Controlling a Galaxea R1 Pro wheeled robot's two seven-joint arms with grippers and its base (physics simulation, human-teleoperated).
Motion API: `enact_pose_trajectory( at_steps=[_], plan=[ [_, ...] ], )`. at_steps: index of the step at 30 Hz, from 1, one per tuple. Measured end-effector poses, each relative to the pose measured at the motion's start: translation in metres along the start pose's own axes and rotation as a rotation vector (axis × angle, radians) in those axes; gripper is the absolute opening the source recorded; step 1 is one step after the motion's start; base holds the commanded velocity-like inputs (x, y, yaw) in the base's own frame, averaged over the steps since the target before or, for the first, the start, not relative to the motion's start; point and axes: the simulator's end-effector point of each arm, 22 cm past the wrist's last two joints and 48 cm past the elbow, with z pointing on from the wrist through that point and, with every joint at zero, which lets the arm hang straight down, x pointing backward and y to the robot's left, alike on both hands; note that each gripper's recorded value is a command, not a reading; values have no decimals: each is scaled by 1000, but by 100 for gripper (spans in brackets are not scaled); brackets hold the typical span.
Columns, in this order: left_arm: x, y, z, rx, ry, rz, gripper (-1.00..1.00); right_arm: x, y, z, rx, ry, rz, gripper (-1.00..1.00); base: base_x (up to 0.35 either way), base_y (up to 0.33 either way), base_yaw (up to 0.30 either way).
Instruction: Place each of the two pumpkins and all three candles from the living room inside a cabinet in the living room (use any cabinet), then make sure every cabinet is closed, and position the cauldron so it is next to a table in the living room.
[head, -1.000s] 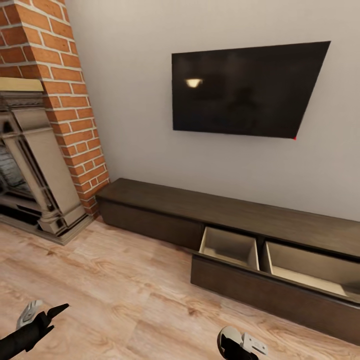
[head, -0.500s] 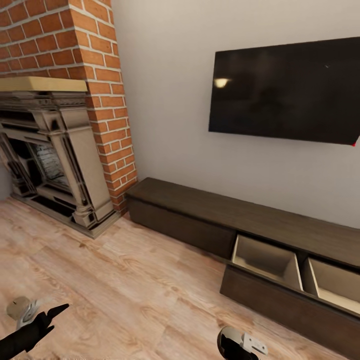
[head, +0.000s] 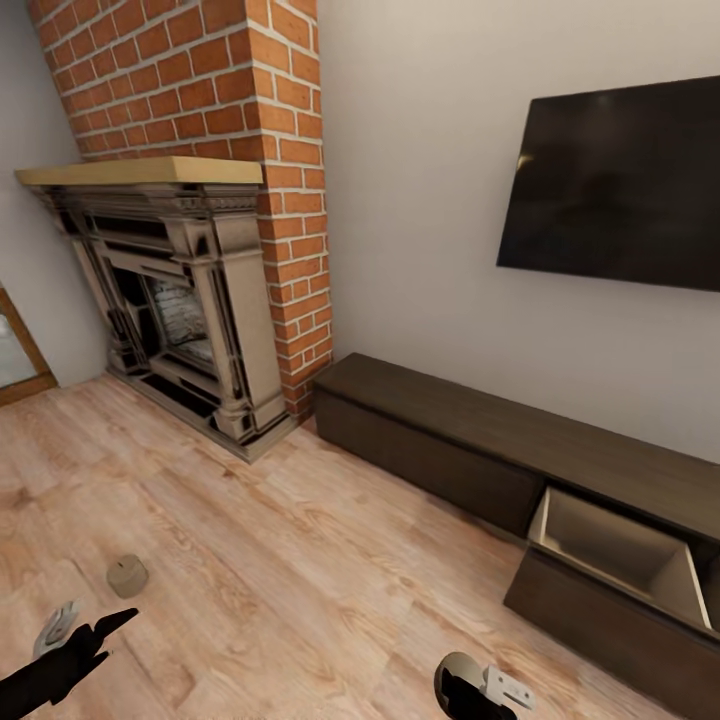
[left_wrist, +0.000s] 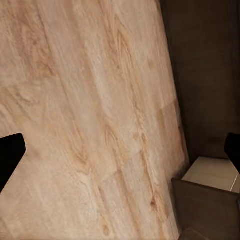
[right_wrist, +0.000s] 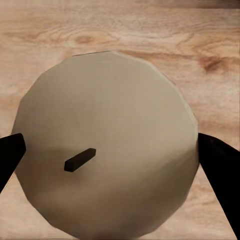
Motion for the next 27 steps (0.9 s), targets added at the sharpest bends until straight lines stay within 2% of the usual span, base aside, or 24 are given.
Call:
enact_pose_trajectory(
  at_steps=[13,27],
  plan=[
    [0,0,0,-2,1,2,100,0,0,0,-1,0,-1,-100,95,100,276],
    [0,0,0,-2,0,3,100,0,0,0,-1,-1,-1,-100,150,7,276]
  ],
)
